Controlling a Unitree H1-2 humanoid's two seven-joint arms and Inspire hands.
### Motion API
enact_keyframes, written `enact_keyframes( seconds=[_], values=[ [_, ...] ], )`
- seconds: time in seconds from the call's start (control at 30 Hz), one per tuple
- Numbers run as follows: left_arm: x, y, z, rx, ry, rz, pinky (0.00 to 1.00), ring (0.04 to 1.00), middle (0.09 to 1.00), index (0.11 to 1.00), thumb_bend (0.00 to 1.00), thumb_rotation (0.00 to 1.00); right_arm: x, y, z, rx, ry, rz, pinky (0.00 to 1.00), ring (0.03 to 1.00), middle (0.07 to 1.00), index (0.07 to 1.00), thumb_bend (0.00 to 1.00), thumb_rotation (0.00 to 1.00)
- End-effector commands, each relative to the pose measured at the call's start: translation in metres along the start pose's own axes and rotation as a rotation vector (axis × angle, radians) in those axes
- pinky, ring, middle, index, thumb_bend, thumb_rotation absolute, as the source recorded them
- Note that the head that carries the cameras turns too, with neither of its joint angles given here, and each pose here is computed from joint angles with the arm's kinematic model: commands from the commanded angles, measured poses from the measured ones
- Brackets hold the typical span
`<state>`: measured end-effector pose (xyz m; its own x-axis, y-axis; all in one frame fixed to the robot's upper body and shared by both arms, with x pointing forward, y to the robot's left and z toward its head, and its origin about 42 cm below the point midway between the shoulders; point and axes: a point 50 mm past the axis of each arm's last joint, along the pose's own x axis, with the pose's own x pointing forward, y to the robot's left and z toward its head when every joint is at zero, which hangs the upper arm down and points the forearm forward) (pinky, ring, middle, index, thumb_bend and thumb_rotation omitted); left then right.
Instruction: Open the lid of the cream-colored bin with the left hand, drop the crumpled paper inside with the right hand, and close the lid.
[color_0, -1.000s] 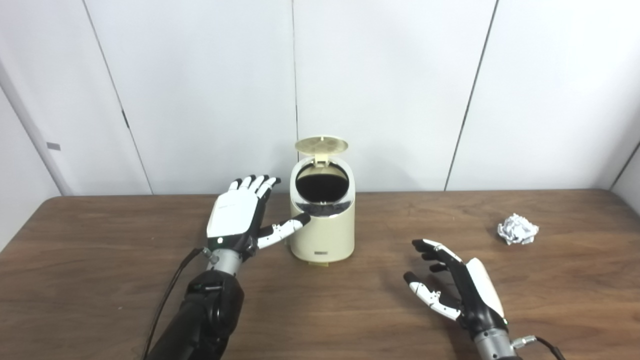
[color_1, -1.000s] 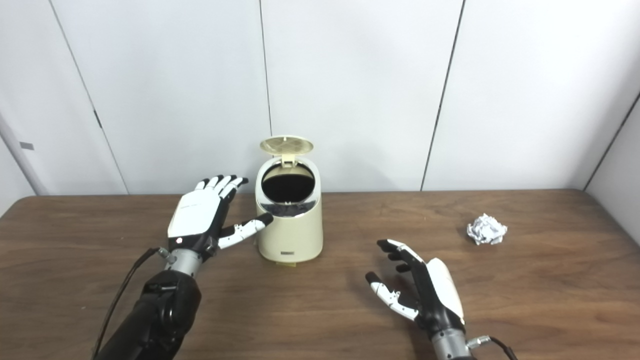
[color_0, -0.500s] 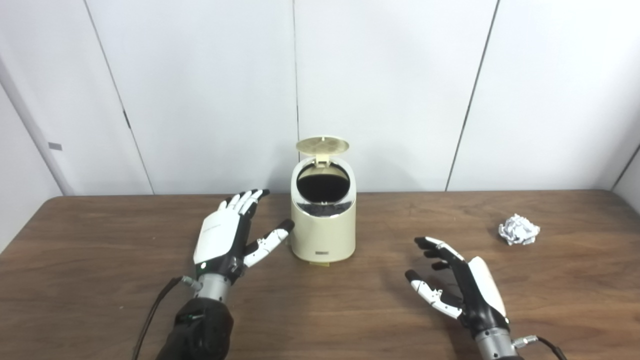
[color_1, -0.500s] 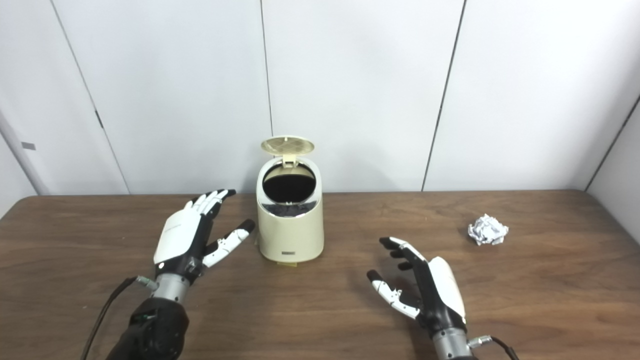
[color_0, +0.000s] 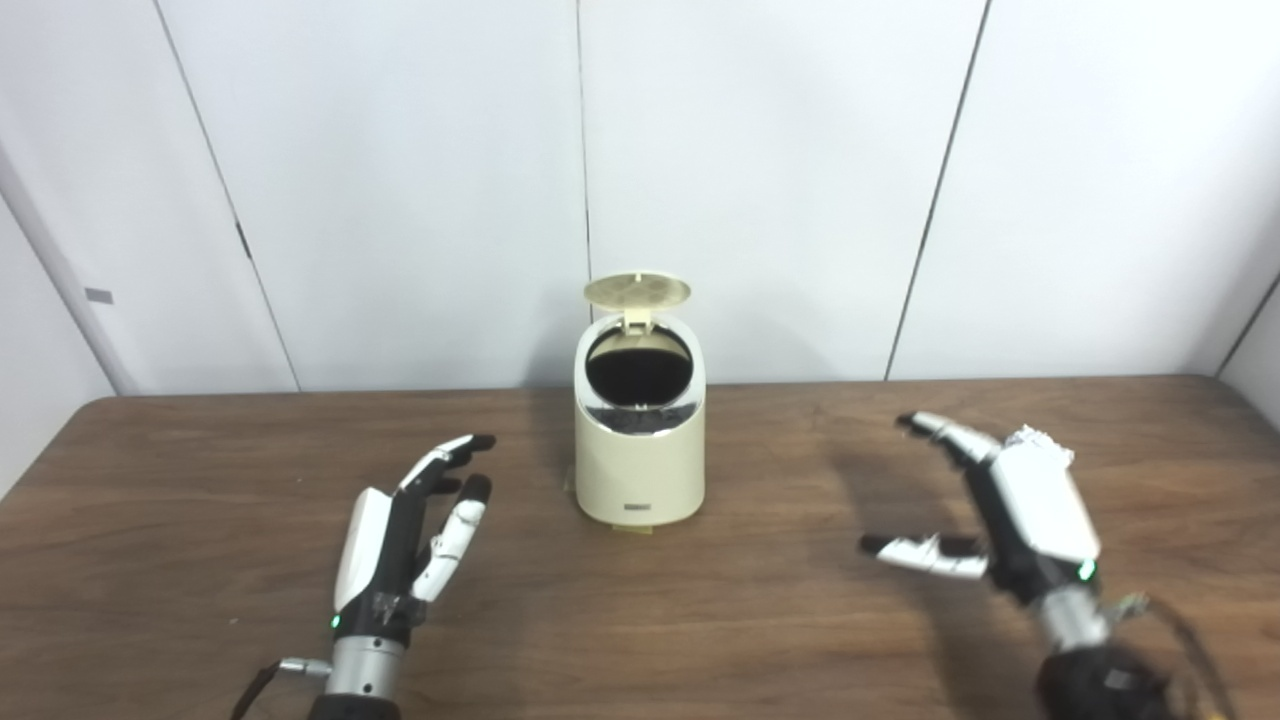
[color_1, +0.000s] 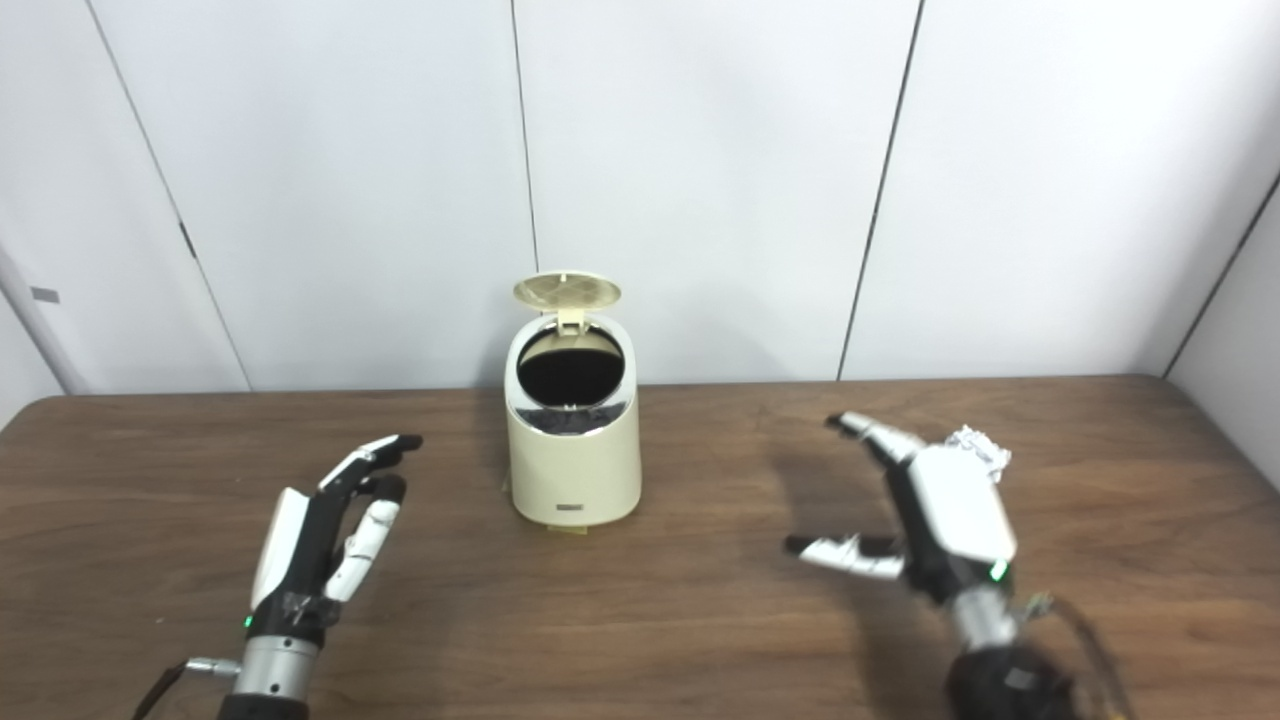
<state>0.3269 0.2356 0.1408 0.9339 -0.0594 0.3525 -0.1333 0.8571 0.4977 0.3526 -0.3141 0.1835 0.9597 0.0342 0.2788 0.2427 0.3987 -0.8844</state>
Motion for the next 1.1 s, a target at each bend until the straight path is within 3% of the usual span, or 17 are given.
enact_keyframes(
  seconds=[0.0,0.17,0.43,0.7,0.8,1.07],
  values=[
    [-0.005,0.003,0.005,0.019,-0.043,0.023,0.80,0.834,0.835,0.804,0.52,1.00,0.017,-0.022,-0.001,-0.040,-0.019,-0.022,0.72,0.812,0.833,0.818,0.85,0.38],
    [-0.021,0.002,-0.001,0.040,-0.010,0.034,0.85,0.842,0.833,0.800,0.52,1.00,0.043,-0.049,-0.021,-0.198,0.021,0.067,0.71,0.826,0.842,0.823,0.90,0.33],
    [-0.032,-0.002,-0.007,0.043,0.023,0.052,0.85,0.841,0.832,0.801,0.52,1.00,0.080,-0.081,-0.033,-0.363,0.131,0.173,0.69,0.833,0.863,0.824,0.95,0.25],
    [-0.031,-0.001,-0.010,0.052,0.019,0.065,0.83,0.842,0.828,0.789,0.49,1.00,0.103,-0.079,-0.055,-0.398,0.233,0.243,0.66,0.869,0.884,0.844,0.95,0.22],
    [-0.031,-0.001,-0.009,0.074,0.009,0.068,0.81,0.837,0.824,0.778,0.50,1.00,0.110,-0.079,-0.063,-0.424,0.275,0.275,0.69,0.895,0.900,0.850,0.94,0.21],
    [-0.031,0.000,-0.009,0.076,0.019,0.068,0.82,0.836,0.823,0.782,0.54,1.00,0.125,-0.079,-0.073,-0.447,0.311,0.338,0.71,0.912,0.917,0.853,0.93,0.21]
  ],
)
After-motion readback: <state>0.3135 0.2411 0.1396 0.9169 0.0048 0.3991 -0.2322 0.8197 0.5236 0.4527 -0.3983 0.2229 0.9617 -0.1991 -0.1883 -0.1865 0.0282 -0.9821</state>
